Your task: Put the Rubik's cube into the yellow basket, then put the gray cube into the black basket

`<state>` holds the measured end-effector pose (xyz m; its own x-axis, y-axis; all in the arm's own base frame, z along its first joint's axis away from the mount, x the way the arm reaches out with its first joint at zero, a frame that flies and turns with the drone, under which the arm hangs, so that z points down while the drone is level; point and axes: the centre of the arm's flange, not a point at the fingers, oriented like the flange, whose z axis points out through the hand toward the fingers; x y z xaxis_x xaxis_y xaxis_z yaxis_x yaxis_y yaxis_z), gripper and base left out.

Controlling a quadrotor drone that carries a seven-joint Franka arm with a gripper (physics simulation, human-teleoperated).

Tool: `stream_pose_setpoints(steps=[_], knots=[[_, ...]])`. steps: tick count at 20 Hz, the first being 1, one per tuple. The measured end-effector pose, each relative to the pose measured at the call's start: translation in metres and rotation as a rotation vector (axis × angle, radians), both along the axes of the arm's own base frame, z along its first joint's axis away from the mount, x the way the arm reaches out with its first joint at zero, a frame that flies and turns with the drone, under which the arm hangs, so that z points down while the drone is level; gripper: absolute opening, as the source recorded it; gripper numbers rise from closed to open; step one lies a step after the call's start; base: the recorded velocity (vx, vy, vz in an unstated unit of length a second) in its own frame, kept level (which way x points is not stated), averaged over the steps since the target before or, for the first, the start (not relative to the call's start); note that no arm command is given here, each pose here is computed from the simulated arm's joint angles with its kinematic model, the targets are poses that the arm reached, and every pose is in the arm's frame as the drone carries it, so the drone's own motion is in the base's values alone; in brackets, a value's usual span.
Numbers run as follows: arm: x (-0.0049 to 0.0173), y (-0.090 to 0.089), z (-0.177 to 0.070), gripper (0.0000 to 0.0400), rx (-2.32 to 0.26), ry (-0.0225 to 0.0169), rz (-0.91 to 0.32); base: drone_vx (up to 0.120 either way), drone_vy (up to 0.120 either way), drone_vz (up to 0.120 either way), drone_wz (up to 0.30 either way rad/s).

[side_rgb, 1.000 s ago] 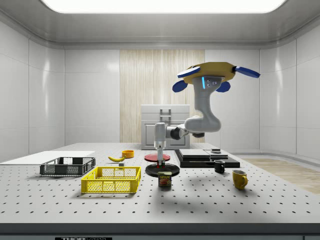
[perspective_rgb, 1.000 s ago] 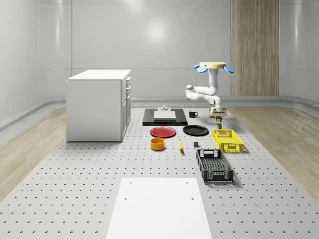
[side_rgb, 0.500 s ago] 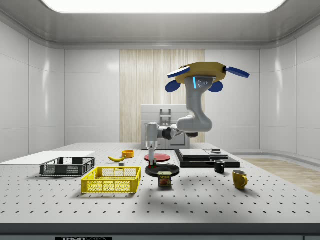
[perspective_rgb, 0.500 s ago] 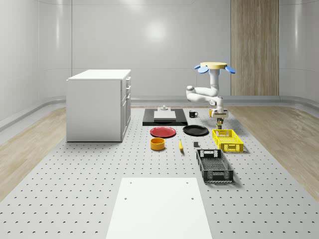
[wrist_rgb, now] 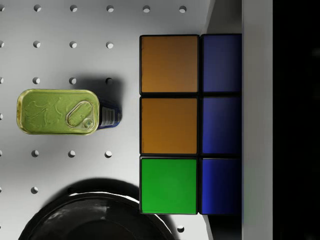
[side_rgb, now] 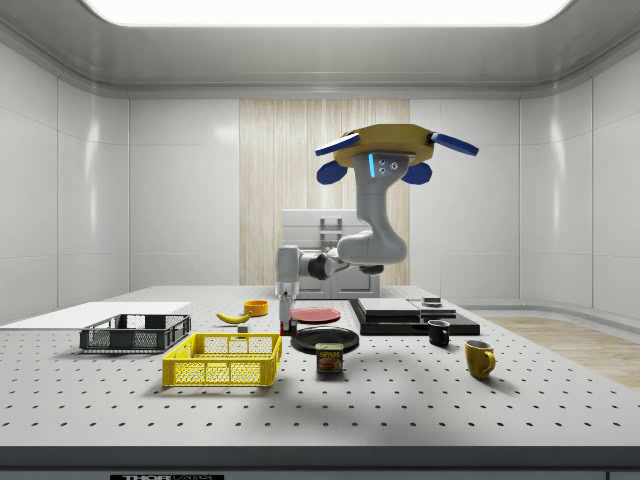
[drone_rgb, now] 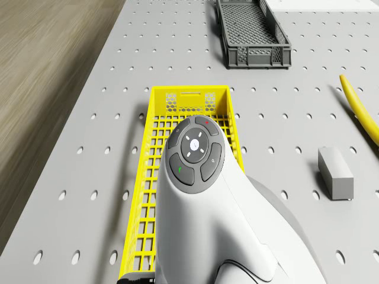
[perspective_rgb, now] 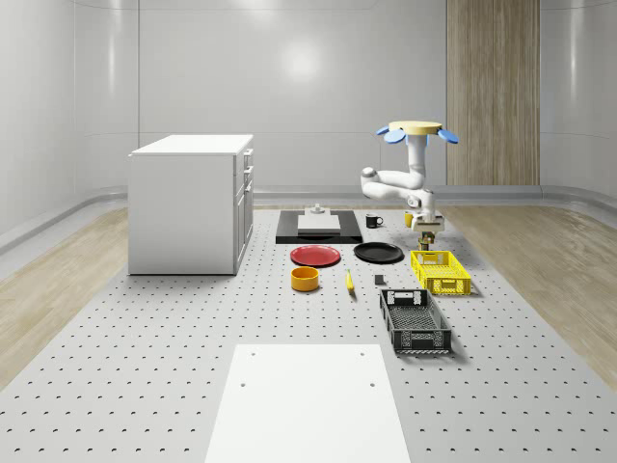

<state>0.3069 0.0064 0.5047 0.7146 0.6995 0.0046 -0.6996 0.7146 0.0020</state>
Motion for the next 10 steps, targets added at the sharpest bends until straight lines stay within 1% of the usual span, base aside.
stream_pose_setpoints(steps=[10], knots=[[0.0000,0.0000,0.0000,0.0288,0.000,0.0000,0.000,0.120,0.000,0.000,0.000]])
